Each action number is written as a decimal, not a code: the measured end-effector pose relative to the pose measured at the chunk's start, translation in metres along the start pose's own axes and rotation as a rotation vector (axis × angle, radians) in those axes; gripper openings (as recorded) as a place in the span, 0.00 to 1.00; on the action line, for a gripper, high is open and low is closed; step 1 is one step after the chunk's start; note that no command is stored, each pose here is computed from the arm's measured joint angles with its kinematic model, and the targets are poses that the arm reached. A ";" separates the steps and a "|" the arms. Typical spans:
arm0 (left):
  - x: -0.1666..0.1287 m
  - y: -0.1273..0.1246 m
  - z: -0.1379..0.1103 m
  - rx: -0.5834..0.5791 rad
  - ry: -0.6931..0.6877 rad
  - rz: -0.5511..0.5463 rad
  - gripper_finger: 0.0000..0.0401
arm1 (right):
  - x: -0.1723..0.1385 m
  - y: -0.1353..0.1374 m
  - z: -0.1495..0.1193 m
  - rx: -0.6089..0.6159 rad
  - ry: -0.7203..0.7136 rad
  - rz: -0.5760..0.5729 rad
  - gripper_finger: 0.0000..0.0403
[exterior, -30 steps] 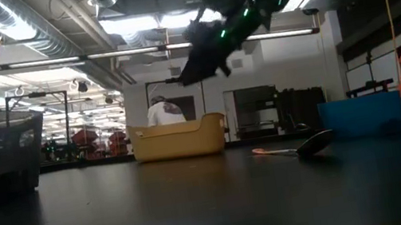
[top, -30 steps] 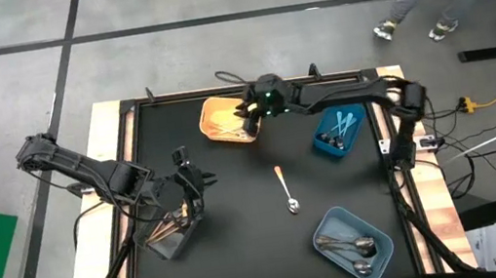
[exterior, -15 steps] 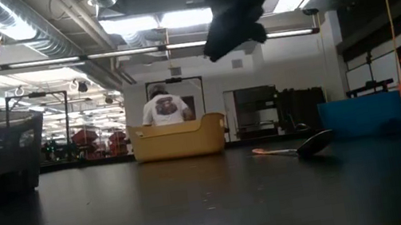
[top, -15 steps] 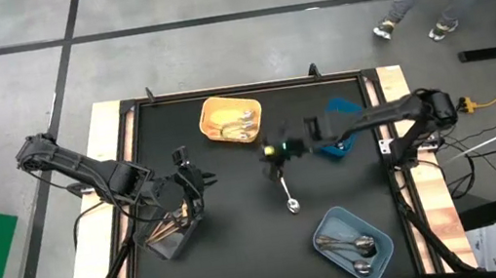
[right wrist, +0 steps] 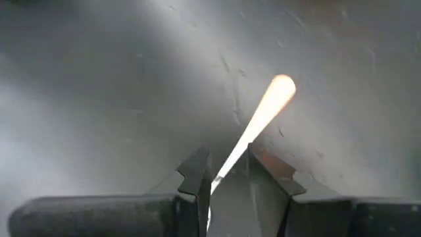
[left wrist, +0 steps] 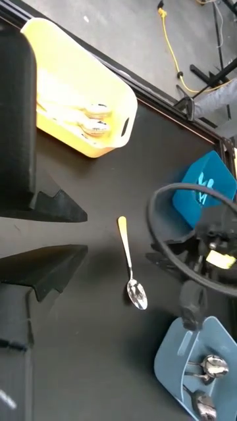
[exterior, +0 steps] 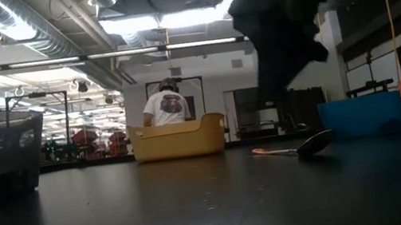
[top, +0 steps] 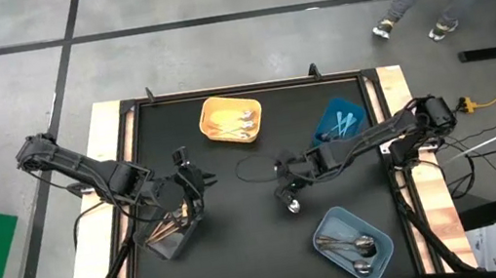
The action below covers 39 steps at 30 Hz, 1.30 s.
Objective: Sort silverware by color (type)
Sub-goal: Put the orange spoon into the yellow bin
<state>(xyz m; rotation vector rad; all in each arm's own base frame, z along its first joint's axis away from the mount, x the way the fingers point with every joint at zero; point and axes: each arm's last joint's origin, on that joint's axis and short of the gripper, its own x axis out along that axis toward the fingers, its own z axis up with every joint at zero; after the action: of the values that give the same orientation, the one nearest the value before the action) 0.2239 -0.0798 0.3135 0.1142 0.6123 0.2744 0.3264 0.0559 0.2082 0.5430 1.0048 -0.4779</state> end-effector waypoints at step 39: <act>0.000 0.000 0.000 -0.002 0.000 0.000 0.15 | 0.046 0.005 -0.043 0.076 0.054 0.102 0.22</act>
<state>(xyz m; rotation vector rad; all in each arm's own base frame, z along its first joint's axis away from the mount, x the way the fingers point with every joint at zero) 0.2239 -0.0798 0.3135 0.1125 0.6125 0.2751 0.3224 0.0808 0.1504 0.6748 1.0083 -0.4134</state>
